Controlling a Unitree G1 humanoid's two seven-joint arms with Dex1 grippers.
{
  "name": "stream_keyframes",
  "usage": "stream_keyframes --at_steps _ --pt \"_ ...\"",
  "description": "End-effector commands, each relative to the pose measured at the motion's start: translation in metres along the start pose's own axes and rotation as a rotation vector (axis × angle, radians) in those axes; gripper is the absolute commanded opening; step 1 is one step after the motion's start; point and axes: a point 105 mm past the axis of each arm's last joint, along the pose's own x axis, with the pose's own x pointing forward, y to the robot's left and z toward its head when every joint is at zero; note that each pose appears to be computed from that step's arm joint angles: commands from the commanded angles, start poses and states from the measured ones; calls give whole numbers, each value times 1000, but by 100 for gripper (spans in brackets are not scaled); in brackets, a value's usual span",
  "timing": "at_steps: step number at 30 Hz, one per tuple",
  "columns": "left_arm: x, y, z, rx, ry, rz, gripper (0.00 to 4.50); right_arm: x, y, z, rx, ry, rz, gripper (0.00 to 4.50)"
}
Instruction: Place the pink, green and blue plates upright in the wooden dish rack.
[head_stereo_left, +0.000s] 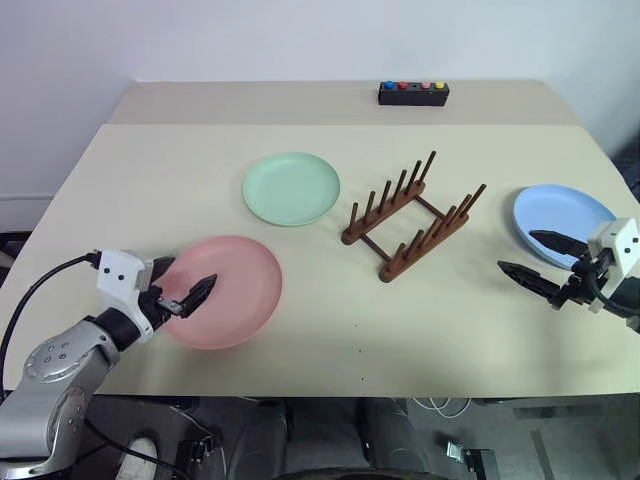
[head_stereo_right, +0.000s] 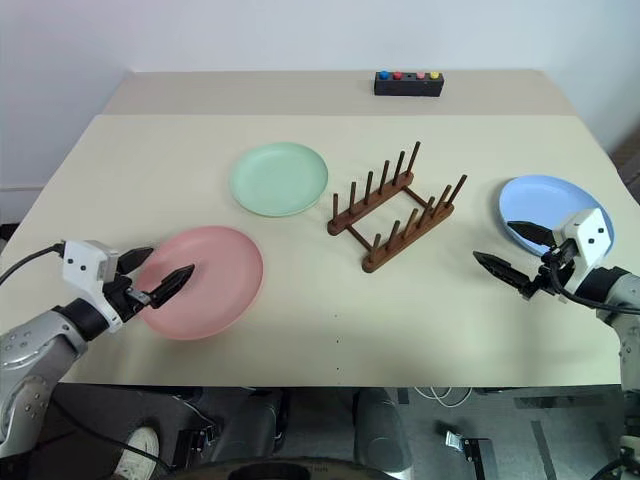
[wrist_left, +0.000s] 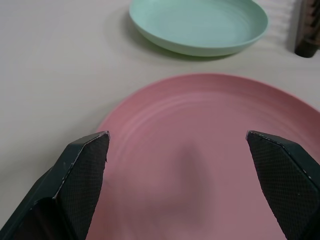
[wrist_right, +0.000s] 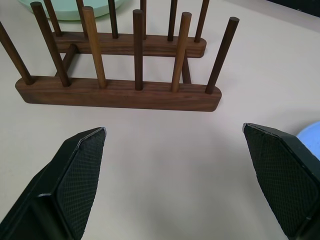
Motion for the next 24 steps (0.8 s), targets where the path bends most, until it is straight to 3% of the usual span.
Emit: stream_keyframes --at_steps 1,11,24 --pt "-1 -8 8 25 -22 -34 448 -5 -6 16 -49 -30 -21 450" --pt "4 -10 10 31 -20 -78 448 -1 5 15 -44 -46 -19 450" --pt "26 -43 17 63 -19 -242 448 15 22 14 -11 -104 -2 450"
